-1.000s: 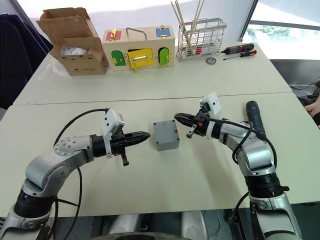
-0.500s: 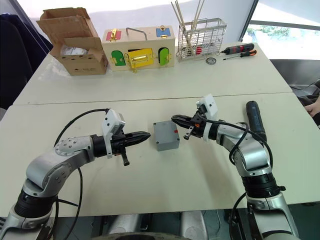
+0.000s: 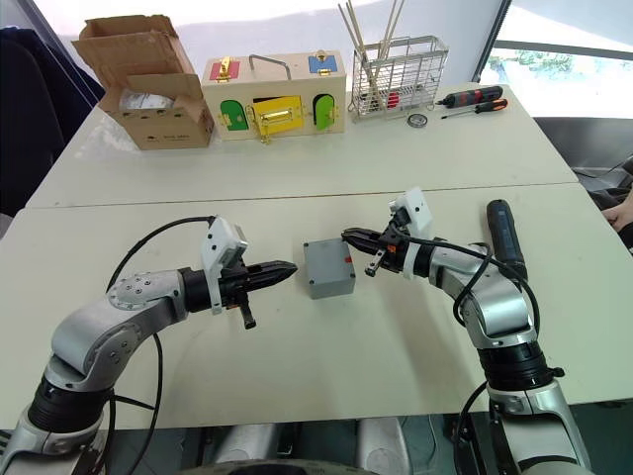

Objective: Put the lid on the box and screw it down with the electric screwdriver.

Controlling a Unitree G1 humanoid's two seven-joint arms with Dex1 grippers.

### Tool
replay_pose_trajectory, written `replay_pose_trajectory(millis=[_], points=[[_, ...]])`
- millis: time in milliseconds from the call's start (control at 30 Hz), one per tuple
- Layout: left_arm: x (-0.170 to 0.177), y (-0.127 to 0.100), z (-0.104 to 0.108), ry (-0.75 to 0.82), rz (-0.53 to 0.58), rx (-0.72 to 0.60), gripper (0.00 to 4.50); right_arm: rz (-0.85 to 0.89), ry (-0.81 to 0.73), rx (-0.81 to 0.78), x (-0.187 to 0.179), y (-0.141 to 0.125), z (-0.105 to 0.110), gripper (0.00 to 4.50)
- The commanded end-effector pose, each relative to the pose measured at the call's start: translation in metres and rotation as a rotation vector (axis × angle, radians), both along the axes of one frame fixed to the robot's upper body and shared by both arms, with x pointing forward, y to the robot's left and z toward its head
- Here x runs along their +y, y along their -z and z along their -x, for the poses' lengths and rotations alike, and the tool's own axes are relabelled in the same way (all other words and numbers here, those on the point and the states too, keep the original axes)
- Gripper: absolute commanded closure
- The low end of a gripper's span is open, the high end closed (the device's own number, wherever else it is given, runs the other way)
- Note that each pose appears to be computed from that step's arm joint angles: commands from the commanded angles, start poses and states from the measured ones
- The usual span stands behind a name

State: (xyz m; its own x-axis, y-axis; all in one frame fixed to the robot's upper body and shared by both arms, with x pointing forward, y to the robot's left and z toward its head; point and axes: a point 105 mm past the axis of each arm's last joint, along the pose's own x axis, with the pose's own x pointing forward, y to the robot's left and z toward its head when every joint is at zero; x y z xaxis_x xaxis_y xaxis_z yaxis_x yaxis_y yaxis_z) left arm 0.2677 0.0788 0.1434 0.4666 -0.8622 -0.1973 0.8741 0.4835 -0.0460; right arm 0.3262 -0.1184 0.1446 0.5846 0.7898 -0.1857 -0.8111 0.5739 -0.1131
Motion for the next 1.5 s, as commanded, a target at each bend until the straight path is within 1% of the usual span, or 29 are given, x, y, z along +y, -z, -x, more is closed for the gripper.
replay_pose_trajectory(millis=[33, 333, 500, 533, 600, 633, 700, 767, 833, 867, 933, 1033, 1100, 1167, 1200, 1267, 1333, 1433, 1500], points=[[-0.002, -0.01, 0.002, 0.015, 0.012, -0.046, 4.5, 0.002, 0.003, -0.021, 0.0, -0.004, -0.002, 4.47], [-0.003, -0.01, 0.002, 0.013, 0.013, -0.046, 4.5, 0.006, 0.014, -0.016, 0.0, -0.001, -0.005, 4.47], [-0.003, -0.011, 0.002, 0.014, 0.014, -0.05, 4.5, 0.015, -0.008, -0.005, 0.004, 0.002, -0.003, 4.47], [-0.002, -0.011, 0.002, 0.014, 0.014, -0.05, 4.5, 0.017, -0.006, -0.008, 0.003, 0.002, -0.004, 4.22], [-0.003, -0.011, 0.002, 0.014, 0.015, -0.051, 4.5, 0.018, -0.006, -0.01, 0.003, 0.0, -0.004, 3.55], [-0.003, -0.011, 0.002, 0.015, 0.016, -0.052, 4.5, 0.018, -0.006, -0.011, 0.002, -0.001, -0.004, 3.15], [-0.004, -0.012, 0.002, 0.017, 0.021, -0.055, 4.5, 0.023, -0.007, -0.017, 0.0, -0.004, -0.003, 2.03], [-0.005, -0.015, 0.001, 0.018, 0.038, -0.059, 4.5, 0.039, -0.001, -0.03, -0.005, -0.008, -0.003, 1.02], [-0.007, -0.021, 0.0, 0.022, 0.068, -0.065, 4.5, 0.054, 0.016, -0.043, -0.013, -0.014, -0.003, 0.27], [-0.009, -0.026, -0.001, 0.029, 0.09, -0.073, 4.5, 0.061, 0.05, -0.071, -0.022, -0.024, -0.004, 0.03], [-0.014, -0.035, 0.0, 0.063, 0.111, -0.087, 4.5, 0.052, 0.128, -0.112, -0.042, -0.049, -0.008, 0.03], [-0.027, -0.038, 0.008, 0.139, 0.11, -0.095, 4.5, 0.059, 0.214, -0.109, -0.072, -0.075, -0.009, 0.03], [-0.037, -0.039, 0.017, 0.222, 0.097, -0.1, 4.5, 0.125, 0.278, -0.074, -0.101, -0.088, -0.007, 0.03], [-0.048, -0.04, 0.026, 0.308, 0.082, -0.114, 4.5, 0.218, 0.381, -0.012, -0.137, -0.097, -0.007, 0.03], [-0.053, -0.041, 0.029, 0.345, 0.079, -0.125, 4.5, 0.273, 0.406, 0.011, -0.153, -0.101, -0.004, 0.03], [-0.061, -0.044, 0.033, 0.399, 0.083, -0.145, 4.5, 0.382, 0.523, 0.073, -0.19, -0.1, -0.005, 0.03], [-0.069, -0.045, 0.034, 0.424, 0.081, -0.163, 4.5, 0.414, 0.633, 0.191, -0.219, -0.091, -0.004, 0.03], [-0.076, -0.043, 0.034, 0.428, 0.08, -0.178, 4.5, 0.413, 0.671, 0.446, -0.239, -0.072, 0.014, 0.03], [-0.078, -0.041, 0.034, 0.42, 0.081, -0.182, 4.5, 0.421, 0.652, 0.542, -0.242, -0.066, 0.021, 0.03]])
